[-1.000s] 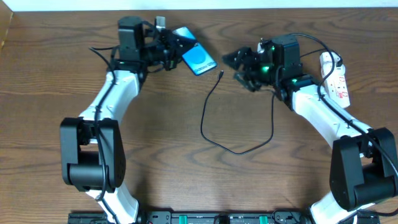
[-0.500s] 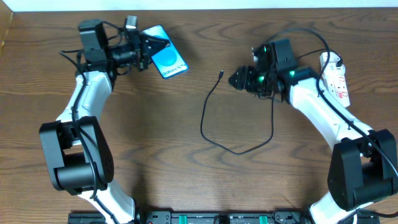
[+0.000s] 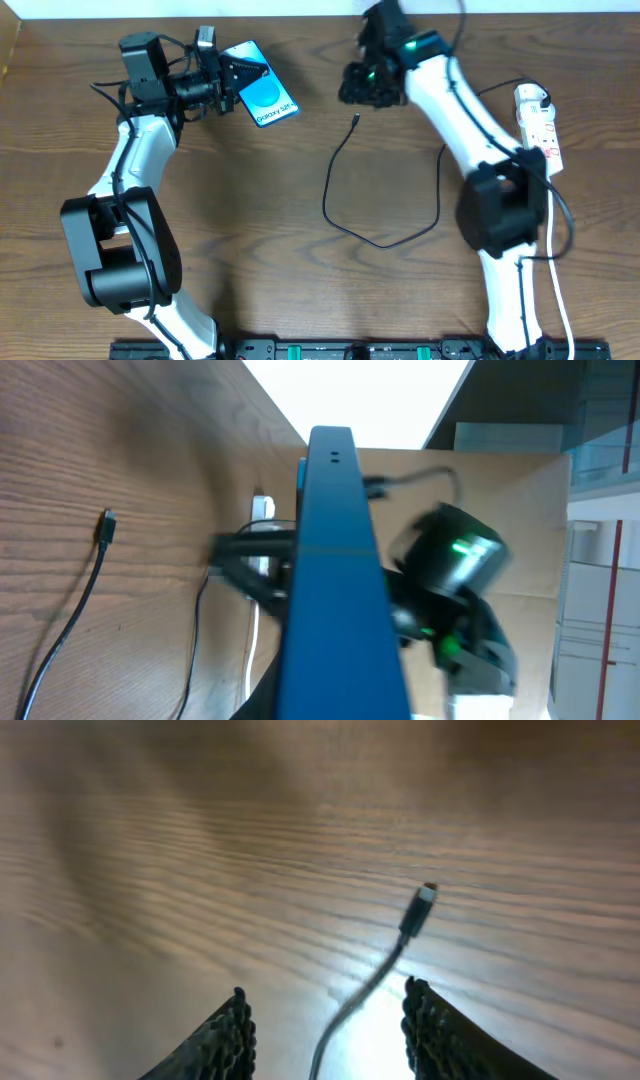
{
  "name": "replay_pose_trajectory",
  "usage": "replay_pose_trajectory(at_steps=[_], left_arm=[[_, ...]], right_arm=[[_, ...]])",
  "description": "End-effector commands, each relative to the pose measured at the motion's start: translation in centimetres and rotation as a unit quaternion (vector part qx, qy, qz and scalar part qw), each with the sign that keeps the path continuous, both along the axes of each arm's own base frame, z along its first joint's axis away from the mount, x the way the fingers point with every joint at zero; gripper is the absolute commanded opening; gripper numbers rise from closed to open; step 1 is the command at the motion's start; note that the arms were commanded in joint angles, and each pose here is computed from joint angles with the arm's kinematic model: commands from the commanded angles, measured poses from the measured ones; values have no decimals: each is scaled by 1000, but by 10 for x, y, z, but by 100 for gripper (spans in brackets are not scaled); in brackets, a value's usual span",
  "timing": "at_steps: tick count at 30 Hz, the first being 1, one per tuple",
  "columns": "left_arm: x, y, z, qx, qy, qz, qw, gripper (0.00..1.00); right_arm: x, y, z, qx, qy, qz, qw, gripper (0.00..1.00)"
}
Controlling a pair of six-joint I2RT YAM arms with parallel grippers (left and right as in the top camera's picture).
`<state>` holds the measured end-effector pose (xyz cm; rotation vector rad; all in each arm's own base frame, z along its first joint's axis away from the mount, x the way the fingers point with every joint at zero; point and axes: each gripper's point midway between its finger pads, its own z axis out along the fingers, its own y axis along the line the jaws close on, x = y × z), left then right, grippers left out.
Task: Plug charger to phone and switch on socket
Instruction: 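Lower the right gripper and grasp the black cable's USB-C plug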
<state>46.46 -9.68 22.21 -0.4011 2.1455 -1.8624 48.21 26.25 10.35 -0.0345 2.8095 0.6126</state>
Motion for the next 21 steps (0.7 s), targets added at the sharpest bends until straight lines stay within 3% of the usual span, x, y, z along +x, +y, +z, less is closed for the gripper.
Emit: replay_pose_trajectory(at_steps=[1, 5, 13, 21], left_arm=[[-5, -2, 15, -2, -27, -15, 1000, 8], [-5, -2, 15, -2, -27, -15, 1000, 7], [-5, -2, 15, -2, -27, -15, 1000, 7], [-5, -2, 15, -2, -27, -15, 1000, 8]], right_arm=[[-2, 13, -32, -15, 31, -27, 999, 42], [-8, 10, -63, -30, 66, -42, 997, 39], [-12, -8, -75, -75, 75, -65, 992, 40], [-17, -6, -95, -70, 85, -87, 990, 34]])
